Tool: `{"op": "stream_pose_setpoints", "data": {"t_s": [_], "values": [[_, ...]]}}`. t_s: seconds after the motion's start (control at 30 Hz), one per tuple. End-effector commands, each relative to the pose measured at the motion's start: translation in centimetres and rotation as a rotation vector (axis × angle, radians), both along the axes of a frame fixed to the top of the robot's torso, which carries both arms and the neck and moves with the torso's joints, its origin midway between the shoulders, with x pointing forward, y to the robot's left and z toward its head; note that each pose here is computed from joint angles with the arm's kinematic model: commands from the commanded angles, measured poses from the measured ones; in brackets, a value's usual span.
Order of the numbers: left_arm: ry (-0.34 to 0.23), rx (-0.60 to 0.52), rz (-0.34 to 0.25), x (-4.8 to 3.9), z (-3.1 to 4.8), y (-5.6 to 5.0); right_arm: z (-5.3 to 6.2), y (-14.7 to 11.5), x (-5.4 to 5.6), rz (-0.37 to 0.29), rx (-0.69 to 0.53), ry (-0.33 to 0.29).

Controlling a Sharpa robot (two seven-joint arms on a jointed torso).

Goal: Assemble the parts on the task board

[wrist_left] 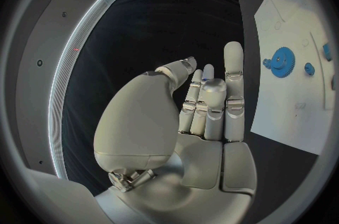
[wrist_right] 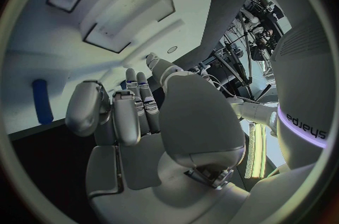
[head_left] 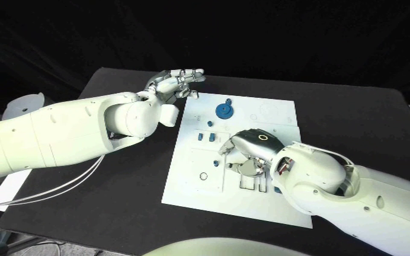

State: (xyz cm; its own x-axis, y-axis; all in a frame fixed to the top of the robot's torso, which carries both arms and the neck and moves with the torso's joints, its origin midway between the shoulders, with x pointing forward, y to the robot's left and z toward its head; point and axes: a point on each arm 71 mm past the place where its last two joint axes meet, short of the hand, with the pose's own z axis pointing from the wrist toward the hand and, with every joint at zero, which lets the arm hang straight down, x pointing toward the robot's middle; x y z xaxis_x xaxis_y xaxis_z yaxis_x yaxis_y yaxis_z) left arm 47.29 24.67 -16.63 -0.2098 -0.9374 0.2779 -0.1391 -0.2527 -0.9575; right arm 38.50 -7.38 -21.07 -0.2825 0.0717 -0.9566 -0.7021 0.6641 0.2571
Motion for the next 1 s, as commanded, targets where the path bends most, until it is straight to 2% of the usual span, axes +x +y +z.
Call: {"op": "stream_pose_setpoints", "data": {"t_s": [0.03,0.23,0.43,0.63,1.0], "values": [[-0.005,-0.012,-0.023,-0.1,0.13,-0.2,1.2,-1.1,0.1,-0.023,0.044,0.008],[-0.002,-0.014,-0.029,-0.18,0.14,-0.3,3.4,-4.5,1.5,-0.11,0.066,-0.031],[0.002,-0.014,-0.048,-0.31,0.14,-0.6,5.4,-8.2,3.2,-0.206,-0.009,-0.099],[-0.002,-0.011,-0.058,-0.3,0.1,-0.9,5.6,-10.3,3.9,-0.259,-0.108,-0.107],[0.0,-0.01,-0.065,-0.24,-0.13,-1.2,4.6,-10.3,4.0,-0.245,-0.169,-0.072]]}}
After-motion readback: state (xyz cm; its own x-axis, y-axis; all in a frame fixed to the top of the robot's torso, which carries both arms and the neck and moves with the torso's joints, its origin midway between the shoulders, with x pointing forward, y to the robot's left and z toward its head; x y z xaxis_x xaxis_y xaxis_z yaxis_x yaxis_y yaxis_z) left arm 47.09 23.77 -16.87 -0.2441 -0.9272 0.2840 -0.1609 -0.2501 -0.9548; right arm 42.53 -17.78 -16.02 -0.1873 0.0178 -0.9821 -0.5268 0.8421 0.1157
